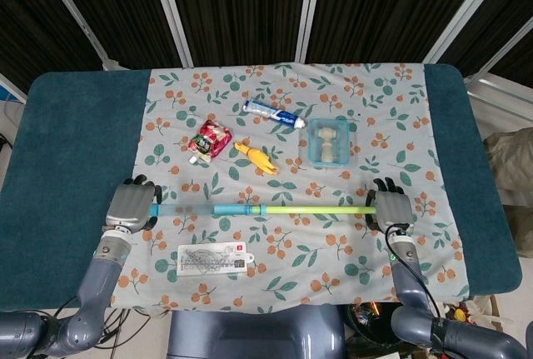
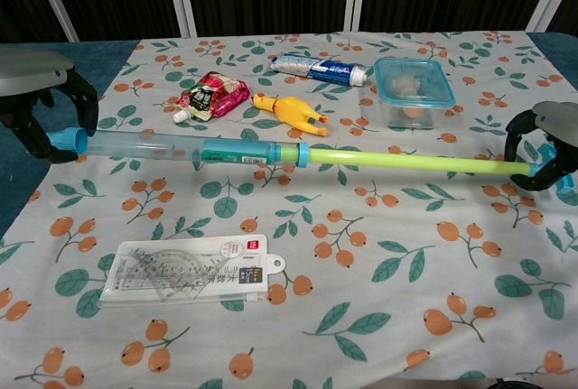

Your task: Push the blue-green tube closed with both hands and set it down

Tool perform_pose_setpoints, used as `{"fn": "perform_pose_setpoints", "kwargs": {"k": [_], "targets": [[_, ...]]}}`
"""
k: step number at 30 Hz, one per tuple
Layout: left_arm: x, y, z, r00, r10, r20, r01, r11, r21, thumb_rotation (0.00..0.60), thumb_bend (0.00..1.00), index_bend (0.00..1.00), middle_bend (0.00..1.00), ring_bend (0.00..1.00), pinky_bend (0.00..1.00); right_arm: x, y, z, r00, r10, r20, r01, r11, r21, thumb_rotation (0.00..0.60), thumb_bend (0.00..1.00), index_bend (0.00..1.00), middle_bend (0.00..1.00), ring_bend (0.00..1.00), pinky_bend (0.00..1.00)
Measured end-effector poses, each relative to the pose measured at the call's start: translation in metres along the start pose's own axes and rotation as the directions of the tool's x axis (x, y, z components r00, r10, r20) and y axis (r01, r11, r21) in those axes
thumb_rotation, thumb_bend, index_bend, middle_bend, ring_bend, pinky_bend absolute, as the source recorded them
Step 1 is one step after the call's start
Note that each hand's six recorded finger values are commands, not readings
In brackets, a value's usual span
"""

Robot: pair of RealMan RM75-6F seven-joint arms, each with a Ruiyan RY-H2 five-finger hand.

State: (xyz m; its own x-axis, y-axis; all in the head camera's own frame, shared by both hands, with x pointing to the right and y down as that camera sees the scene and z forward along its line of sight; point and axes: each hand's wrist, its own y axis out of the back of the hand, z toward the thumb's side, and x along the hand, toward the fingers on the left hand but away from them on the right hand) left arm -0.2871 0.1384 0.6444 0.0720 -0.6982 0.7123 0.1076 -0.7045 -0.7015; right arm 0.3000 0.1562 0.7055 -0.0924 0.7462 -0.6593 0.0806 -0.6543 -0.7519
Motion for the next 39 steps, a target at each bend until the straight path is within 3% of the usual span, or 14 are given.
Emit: {"fn": "perform_pose_setpoints", "kwargs": {"k": [39], "targets": [[-0.0033,0.0046,0.0004,1.0,0.01,0.005,-0.01,1.0,-0.01,0.6,0.31,0.54,0.36,0.15,0.24,0.0054,0.006,0.0039,1.0,-0.012,-0.008,0.012,1.0,0.0,0.6,0.47,0.66,0.12,0.06,0.17]]}}
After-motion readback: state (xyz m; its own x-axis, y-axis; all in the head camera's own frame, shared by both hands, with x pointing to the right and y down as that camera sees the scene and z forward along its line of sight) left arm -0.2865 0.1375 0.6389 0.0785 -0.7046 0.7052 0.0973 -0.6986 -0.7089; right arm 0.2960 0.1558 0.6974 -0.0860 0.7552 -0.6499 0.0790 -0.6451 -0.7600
